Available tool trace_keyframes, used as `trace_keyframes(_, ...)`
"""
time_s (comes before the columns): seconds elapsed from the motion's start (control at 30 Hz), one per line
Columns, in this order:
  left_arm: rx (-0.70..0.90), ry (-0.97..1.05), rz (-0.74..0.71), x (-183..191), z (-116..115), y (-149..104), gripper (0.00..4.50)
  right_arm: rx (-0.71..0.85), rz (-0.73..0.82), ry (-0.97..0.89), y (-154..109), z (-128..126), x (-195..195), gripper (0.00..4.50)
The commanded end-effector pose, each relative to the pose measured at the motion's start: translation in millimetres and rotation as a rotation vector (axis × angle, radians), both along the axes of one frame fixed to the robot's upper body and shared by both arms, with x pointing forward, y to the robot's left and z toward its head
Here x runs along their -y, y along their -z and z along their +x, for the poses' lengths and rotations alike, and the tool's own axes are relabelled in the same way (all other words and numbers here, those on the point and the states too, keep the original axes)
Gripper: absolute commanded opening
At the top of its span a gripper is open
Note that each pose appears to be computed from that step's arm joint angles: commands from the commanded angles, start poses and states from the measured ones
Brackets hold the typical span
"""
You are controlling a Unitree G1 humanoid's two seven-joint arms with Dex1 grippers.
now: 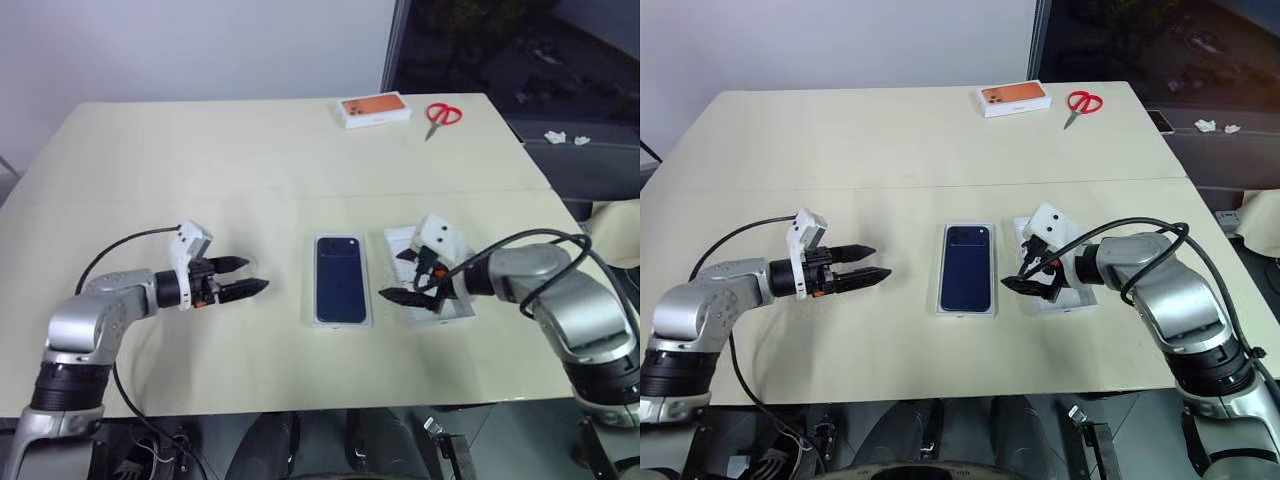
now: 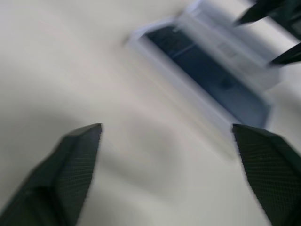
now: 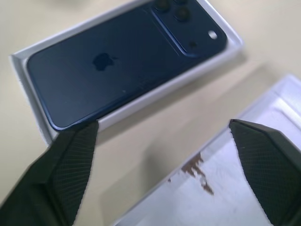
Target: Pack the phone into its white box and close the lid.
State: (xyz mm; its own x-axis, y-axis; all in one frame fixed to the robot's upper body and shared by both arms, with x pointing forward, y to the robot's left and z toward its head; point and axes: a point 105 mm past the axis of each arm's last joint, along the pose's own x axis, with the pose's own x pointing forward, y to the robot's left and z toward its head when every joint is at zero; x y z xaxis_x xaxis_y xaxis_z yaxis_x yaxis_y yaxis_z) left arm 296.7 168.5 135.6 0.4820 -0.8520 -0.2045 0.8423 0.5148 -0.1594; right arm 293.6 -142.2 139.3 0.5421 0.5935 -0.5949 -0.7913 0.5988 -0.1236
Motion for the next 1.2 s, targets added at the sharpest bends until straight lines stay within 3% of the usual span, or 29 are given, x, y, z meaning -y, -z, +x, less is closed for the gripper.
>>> trace_keyframes(0.03, 0.222, 0.044, 0.022, -3.1, -4.3, -22.8, 4.47, -0.008, 0.042, 0.110, -7.8, -1.9, -2.6, 4.39)
trace_keyframes(0.23, 0.311, 0.094, 0.072, -9.7, -9.6, -22.7, 4.47, -0.025, 0.006, 0.226, 2.5, -1.5, -1.7, 4.39)
trace_keyframes(0.47, 0.287, 0.131, 0.140, -15.5, -20.9, -7.5, 4.47, -0.030, -0.035, 0.402, 6.5, 5.4, 8.1, 4.39)
trace_keyframes(0.9, 0.353, 0.124, 0.072, 0.8, -19.2, -18.4, 4.47, -0.146, 0.081, 0.435, 24.7, 0.3, 2.4, 4.39)
trace_keyframes(1.2, 0.363, 0.111, 0.073, 1.9, -17.9, -18.1, 4.47, -0.145, 0.055, 0.471, 26.0, 3.5, 3.2, 4.39)
